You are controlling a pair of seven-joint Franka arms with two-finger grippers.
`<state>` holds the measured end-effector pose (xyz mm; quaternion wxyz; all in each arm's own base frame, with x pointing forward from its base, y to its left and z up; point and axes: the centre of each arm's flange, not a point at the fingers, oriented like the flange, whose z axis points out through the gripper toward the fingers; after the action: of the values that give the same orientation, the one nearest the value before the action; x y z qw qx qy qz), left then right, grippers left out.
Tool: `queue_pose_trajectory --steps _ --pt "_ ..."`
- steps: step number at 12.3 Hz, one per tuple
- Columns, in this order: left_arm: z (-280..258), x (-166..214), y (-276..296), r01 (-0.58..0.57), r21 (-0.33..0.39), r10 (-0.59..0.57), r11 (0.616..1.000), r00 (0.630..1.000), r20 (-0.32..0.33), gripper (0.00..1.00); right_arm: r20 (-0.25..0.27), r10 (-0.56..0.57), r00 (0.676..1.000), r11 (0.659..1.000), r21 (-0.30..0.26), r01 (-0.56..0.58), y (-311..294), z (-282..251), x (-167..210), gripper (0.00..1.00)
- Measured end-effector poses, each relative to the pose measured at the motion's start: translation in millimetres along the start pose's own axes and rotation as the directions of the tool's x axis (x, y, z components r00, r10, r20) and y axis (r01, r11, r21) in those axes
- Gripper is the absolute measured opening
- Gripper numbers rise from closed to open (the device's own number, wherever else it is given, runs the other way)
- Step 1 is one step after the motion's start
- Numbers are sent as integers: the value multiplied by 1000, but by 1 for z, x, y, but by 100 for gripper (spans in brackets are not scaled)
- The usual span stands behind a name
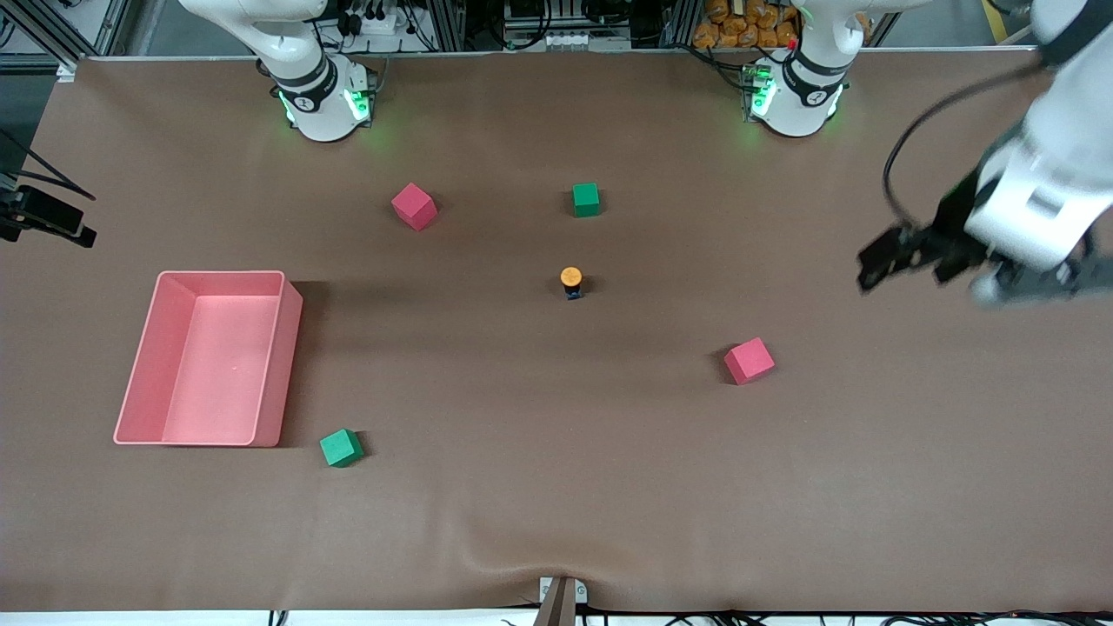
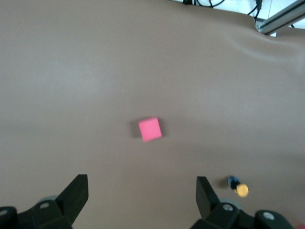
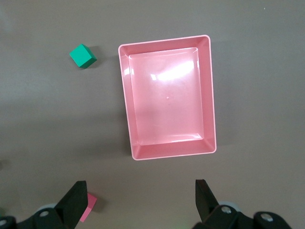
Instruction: Place and upright button with both arms
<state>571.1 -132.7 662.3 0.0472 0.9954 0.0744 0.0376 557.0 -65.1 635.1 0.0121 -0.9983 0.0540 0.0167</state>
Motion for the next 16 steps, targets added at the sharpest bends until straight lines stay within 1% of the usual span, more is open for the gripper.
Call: queue_pose_trajectory --steps 1,3,4,5,6,7,9,11,12,14,16 --pt "-15 -22 -10 3 2 -3 1000 1000 16 100 5 -1 1000 1000 0 1 0 0 -1 100" --pt "-36 -67 -26 19 27 -21 999 999 45 100 57 -4 998 1000 1 4 -1 3 -7 100" --pt "-44 -84 -29 21 38 -23 999 999 48 100 67 -6 998 1000 1 6 -1 4 -8 100" --pt "-49 -94 -31 21 43 -23 999 999 43 100 65 -9 998 1000 1 9 -2 3 -8 100" --pt "-52 -95 -36 10 42 -11 999 999 40 100 62 -12 998 1000 1 12 -2 1 -9 100" --pt "-50 -89 -45 -11 36 10 999 999 40 100 59 -13 998 1000 1 13 -2 -2 -9 100" --pt "-41 -59 -69 -29 21 28 999 999 45 100 53 -13 999 1000 1 13 -2 -6 -9 100" --pt "-30 -34 -78 -31 13 30 999 998 55 100 49 -14 999 1000 1 14 -2 -8 -10 100" --pt "-27 -27 -76 -33 13 32 999 998 58 100 49 -15 999 1000 1 15 -3 -8 -10 100" --pt "-28 -24 -73 -45 35 43 998 998 49 100 47 -18 999 1000 1 18 -4 -8 -9 100" --pt "-32 -23 -75 -71 47 70 996 997 38 100 33 -19 999 1000 1 19 -4 -9 -8 100"
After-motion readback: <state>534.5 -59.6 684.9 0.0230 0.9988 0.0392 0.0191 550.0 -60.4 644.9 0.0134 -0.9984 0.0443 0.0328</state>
